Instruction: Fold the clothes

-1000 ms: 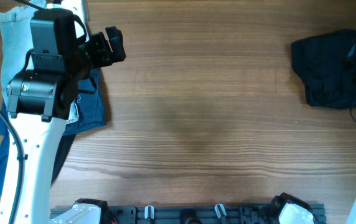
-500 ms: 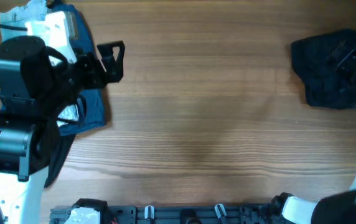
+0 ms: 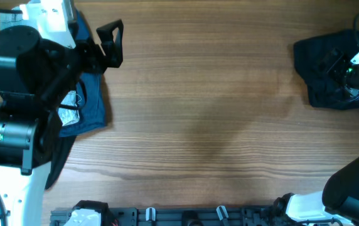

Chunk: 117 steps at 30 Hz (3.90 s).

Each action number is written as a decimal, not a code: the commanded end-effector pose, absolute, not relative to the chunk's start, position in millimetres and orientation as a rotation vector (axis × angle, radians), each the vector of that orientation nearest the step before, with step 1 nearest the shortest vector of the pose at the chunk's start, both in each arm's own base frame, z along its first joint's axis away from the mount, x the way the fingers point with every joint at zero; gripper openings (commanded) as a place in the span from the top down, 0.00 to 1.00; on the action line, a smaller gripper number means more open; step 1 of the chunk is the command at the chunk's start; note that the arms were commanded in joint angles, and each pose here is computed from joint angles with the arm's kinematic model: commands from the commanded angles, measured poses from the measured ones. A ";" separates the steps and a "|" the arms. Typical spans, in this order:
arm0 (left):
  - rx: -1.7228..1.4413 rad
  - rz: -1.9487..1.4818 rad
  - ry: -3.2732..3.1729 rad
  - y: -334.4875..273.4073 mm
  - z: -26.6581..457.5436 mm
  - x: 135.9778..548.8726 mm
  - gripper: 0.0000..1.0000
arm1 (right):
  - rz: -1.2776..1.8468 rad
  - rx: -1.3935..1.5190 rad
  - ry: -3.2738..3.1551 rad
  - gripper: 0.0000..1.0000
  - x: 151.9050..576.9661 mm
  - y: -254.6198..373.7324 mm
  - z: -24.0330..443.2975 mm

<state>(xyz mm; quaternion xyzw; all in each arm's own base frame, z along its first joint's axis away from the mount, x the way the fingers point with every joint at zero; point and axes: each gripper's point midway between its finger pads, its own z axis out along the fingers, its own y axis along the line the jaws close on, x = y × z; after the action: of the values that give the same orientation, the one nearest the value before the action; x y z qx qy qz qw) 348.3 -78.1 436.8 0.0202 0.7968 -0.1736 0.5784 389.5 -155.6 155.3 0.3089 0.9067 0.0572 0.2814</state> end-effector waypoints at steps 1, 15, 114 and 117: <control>0.145 -0.294 1.765 -66.2 436.4 339.1 0.00 | 0.158 0.798 2.445 0.00 392.9 -152.6 152.7; -0.005 -0.320 1.568 -19.9 274.7 266.4 0.00 | 0.158 0.798 2.445 0.00 392.9 -152.6 152.7; -0.166 -0.178 1.633 3.7 158.4 246.0 0.00 | 0.075 -0.153 1.570 0.00 245.8 27.3 173.7; -0.166 -0.178 1.633 3.7 158.4 246.0 0.00 | 0.075 -0.153 1.570 0.00 245.8 27.3 173.7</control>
<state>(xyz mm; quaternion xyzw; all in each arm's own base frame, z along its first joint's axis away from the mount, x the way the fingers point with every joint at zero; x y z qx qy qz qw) 246.2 3.6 160.2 -0.0706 0.7270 -0.0786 0.6785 246.0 25.9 173.8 -0.0589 0.7070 0.0363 0.7038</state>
